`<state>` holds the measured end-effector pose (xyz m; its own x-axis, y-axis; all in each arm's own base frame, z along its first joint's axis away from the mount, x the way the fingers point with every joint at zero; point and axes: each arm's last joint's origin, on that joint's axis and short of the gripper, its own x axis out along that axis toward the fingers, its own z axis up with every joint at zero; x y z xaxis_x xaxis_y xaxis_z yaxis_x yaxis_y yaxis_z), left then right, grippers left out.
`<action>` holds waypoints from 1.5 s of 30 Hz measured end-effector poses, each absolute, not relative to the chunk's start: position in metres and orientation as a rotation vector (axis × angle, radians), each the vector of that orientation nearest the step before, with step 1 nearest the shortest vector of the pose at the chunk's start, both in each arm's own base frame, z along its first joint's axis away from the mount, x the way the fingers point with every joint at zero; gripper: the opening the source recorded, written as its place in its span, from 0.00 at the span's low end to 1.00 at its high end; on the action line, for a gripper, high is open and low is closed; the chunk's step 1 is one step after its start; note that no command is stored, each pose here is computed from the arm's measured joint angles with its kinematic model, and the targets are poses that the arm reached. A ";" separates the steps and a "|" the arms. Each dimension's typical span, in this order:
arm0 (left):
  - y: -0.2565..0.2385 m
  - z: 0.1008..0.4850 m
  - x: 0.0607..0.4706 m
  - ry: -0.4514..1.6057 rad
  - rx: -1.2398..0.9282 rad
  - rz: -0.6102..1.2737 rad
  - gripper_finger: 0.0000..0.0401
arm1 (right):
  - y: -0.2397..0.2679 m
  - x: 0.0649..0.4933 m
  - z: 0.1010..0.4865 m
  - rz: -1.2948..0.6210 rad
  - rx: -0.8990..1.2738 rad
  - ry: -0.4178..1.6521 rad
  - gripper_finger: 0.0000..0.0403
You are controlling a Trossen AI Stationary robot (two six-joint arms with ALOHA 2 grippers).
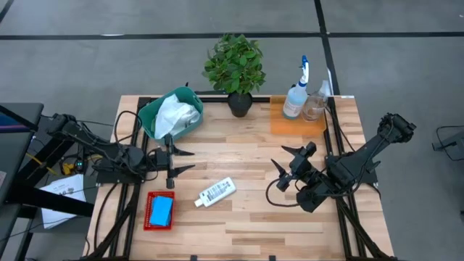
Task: Pick & Place Kitchen Items
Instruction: Put the clear restorer into the orange bin
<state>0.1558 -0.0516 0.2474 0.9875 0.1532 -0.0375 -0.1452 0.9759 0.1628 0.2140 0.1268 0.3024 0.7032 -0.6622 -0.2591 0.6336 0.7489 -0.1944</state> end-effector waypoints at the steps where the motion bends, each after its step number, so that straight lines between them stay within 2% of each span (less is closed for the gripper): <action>1: -0.052 0.247 0.156 0.057 0.152 0.147 0.45 | 0.127 0.215 0.303 -0.715 -0.104 0.328 0.66; 16: -0.062 0.244 0.152 0.073 0.129 0.084 0.45 | 0.128 0.221 0.306 -0.664 -0.199 0.372 0.66; 24: -0.070 0.244 0.149 0.070 0.136 0.033 0.46 | 0.132 0.224 0.305 -0.550 -0.210 0.443 0.66; 34: -0.072 0.244 0.150 0.059 0.152 0.025 0.56 | 0.150 0.239 0.301 -0.361 -0.302 0.462 0.66; 45: -0.077 0.244 0.148 0.062 0.193 -0.010 0.61 | 0.158 0.259 0.286 -0.303 -0.419 0.489 0.66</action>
<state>0.1475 -0.0768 0.2438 0.9980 -0.0040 -0.0627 0.0160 0.9815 0.1910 0.2593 0.1583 0.2865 0.8412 -0.3764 -0.3883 0.1801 0.8720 -0.4552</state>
